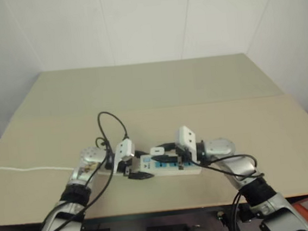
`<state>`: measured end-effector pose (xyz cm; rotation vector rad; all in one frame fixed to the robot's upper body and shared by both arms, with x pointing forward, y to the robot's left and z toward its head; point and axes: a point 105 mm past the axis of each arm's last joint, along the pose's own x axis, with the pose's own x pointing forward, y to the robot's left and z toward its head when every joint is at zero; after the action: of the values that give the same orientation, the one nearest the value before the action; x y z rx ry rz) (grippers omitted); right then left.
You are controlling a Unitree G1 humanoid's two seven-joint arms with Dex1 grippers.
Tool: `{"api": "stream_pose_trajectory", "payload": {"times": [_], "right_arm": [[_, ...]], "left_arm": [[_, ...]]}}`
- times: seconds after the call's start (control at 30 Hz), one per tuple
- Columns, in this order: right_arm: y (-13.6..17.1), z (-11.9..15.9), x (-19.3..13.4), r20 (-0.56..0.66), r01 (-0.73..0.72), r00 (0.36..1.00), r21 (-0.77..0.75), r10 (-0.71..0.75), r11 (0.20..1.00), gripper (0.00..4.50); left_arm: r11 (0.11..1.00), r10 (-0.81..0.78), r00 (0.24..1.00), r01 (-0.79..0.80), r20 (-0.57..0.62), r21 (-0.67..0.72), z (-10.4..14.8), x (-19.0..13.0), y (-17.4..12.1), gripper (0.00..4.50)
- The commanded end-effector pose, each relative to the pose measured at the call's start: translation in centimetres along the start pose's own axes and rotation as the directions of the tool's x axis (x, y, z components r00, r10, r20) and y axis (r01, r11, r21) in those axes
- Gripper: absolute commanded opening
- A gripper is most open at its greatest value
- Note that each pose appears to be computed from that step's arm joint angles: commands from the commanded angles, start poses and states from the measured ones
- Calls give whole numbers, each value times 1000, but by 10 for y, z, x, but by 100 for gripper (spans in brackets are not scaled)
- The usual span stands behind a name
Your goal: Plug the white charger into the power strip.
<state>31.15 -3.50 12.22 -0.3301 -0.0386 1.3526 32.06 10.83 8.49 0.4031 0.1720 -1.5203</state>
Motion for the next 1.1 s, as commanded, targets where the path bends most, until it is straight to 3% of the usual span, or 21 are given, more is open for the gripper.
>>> {"api": "stream_pose_trajectory", "payload": {"times": [0.03,0.83,1.1], "right_arm": [[6,-53,-6,-175,27,985,152,0,988,116],[9,-69,-41,-211,34,977,202,10,979,116],[6,-67,-35,-215,32,976,192,10,981,116]], "left_arm": [[999,45,999,-45,-5,24,5,-11,6,330],[998,68,998,-68,-15,8,1,-17,5,330],[997,73,997,-73,-17,7,1,-17,5,330]]}}
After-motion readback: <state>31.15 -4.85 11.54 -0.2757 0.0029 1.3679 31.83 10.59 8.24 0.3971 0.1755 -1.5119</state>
